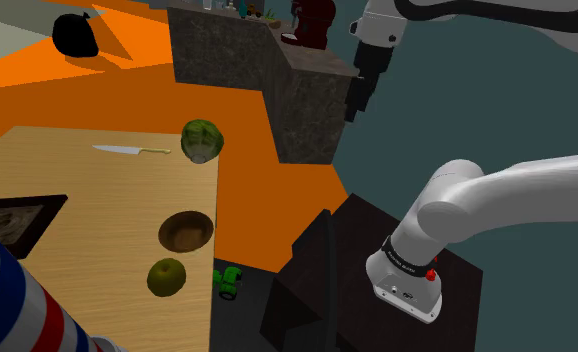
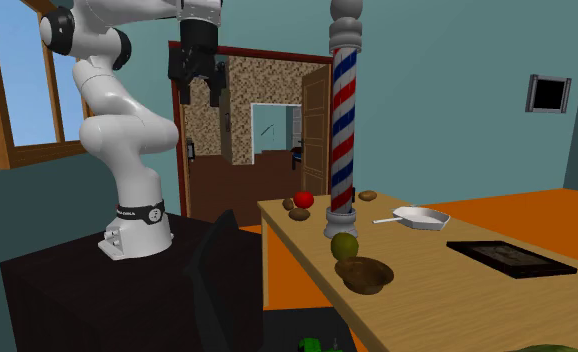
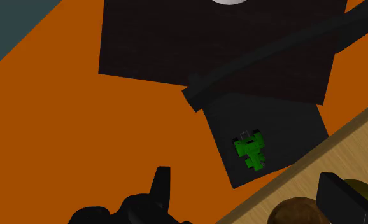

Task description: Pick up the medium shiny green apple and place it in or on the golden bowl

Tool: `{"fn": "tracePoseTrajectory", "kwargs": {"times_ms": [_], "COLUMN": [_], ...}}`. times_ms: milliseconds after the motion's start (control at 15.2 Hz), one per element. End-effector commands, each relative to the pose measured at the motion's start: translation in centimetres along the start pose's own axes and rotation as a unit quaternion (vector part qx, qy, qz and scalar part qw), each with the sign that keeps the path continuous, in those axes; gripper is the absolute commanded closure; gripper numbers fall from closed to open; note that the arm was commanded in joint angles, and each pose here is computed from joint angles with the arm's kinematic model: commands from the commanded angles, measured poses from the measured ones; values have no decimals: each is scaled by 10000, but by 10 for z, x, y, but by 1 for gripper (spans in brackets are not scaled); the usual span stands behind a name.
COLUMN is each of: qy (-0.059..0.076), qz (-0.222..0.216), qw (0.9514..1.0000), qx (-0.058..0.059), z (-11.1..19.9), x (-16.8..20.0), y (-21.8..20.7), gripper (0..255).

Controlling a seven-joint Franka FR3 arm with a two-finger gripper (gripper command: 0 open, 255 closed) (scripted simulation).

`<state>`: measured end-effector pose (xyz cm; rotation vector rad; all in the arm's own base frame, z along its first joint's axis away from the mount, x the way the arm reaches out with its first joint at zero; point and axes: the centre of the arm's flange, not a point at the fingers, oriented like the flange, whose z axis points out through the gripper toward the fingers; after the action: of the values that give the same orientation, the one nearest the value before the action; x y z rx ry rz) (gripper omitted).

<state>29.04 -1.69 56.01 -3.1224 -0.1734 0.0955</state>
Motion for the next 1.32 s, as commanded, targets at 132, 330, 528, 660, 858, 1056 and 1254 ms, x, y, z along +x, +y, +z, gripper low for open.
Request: {"fn": "tracePoseTrajectory", "kwargs": {"times_ms": [132, 330, 528, 660, 858, 1056, 1254], "qy": [18, 45, 72, 90, 116, 143, 170], "qz": [15, 37, 59, 74, 96, 119, 141], "qw": [10000, 10000, 9999, 9999, 9999, 9998, 9997], "qx": [12, 31, 49, 62, 80, 99, 117], "z": [16, 40, 64, 80, 104, 127, 150], "x": [10, 26, 41, 52, 68, 84, 101], "y": [-18, -44, -70, -88, -114, -140, -167], "gripper": [0, 0, 0, 0, 0, 0, 0]}}
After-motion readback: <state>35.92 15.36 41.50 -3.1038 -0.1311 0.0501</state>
